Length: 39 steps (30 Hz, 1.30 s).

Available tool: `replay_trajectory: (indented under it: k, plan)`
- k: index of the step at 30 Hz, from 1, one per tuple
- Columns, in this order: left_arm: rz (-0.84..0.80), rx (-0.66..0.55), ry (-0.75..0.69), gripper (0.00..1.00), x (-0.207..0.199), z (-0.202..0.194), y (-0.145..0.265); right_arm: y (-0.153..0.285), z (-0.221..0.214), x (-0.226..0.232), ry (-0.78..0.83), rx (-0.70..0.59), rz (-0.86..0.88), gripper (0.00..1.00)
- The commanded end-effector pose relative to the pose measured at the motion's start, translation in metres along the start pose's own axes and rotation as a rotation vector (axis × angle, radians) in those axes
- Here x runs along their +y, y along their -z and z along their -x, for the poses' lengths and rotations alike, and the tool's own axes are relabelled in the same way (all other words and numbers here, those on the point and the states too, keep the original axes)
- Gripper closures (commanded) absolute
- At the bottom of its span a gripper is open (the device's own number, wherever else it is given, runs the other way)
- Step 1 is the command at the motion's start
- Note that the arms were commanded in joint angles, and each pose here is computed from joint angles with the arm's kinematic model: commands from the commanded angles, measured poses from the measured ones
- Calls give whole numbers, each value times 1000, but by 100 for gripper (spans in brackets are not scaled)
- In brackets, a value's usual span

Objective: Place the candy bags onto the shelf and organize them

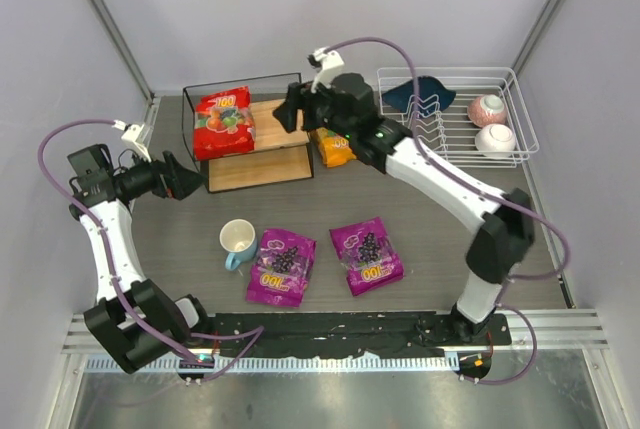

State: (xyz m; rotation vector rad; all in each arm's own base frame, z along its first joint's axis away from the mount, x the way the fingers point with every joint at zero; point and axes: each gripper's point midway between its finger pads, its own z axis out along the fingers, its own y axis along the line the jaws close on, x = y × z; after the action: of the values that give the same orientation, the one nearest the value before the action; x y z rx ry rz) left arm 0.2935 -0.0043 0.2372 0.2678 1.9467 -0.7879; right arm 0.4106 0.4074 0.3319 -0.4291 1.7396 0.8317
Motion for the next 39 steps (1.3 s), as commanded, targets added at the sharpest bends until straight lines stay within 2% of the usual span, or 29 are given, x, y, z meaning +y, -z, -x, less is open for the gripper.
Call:
replay_trajectory:
  k: [1, 4, 5, 7, 8, 10, 11, 14, 18, 21, 24, 28, 31, 32, 33, 35, 36, 37, 39]
  plan:
    - [-28, -39, -48, 0, -14, 19, 7, 65, 14, -27, 34, -72, -155, 28]
    - [-21, -38, -52, 0, -15, 19, 8, 98, -39, -45, 3, 46, -215, 27]
    - [-15, -36, -52, 0, -15, 19, 8, 106, -74, -55, -10, 119, -242, 28]
    - [-3, -37, -61, 0, -15, 19, 10, 124, -97, -55, -57, 166, -240, 28]
    - [4, -34, -56, 0, -14, 18, 10, 134, -129, -63, -71, 230, -260, 28]
    - [10, -33, -59, 0, -14, 17, 10, 147, -147, -68, -111, 247, -288, 28]
    - [12, -31, -55, 0, -14, 16, 10, 156, -170, -75, -121, 289, -312, 27]
    - [26, -21, -56, 0, -14, 13, 11, 174, -192, -85, -147, 326, -367, 27]
    - [30, -22, -56, 0, -15, 12, 13, 201, -214, -94, -196, 381, -443, 22]
    - [25, -30, -54, 0, -16, 15, 12, 222, -221, -99, -228, 370, -484, 18]
    - [19, -38, -37, 0, -14, 16, 10, 238, -215, -107, -239, 301, -526, 14]
    - [10, -49, -19, 0, -12, 18, 7, 238, -205, -120, -224, 247, -584, 12]
    - [6, -47, -12, 0, -11, 17, 7, 216, -192, -130, -195, 229, -589, 12]
    - [11, -45, -12, 0, -11, 17, 7, 202, -172, -128, -194, 185, -563, 11]
    - [13, -43, -15, 0, -10, 17, 7, 189, -178, -140, -200, 220, -567, 11]
    - [19, -41, -20, 0, -11, 17, 8, 167, -149, -148, -189, 174, -539, 11]
    - [24, -40, -23, 0, -11, 16, 9, 151, -157, -156, -199, 206, -527, 12]
    - [24, -39, -25, 0, -12, 16, 9, 140, -130, -164, -191, 159, -520, 11]
    - [41, -40, -38, 0, -13, 17, 11, 120, -120, -169, -180, 153, -480, 11]
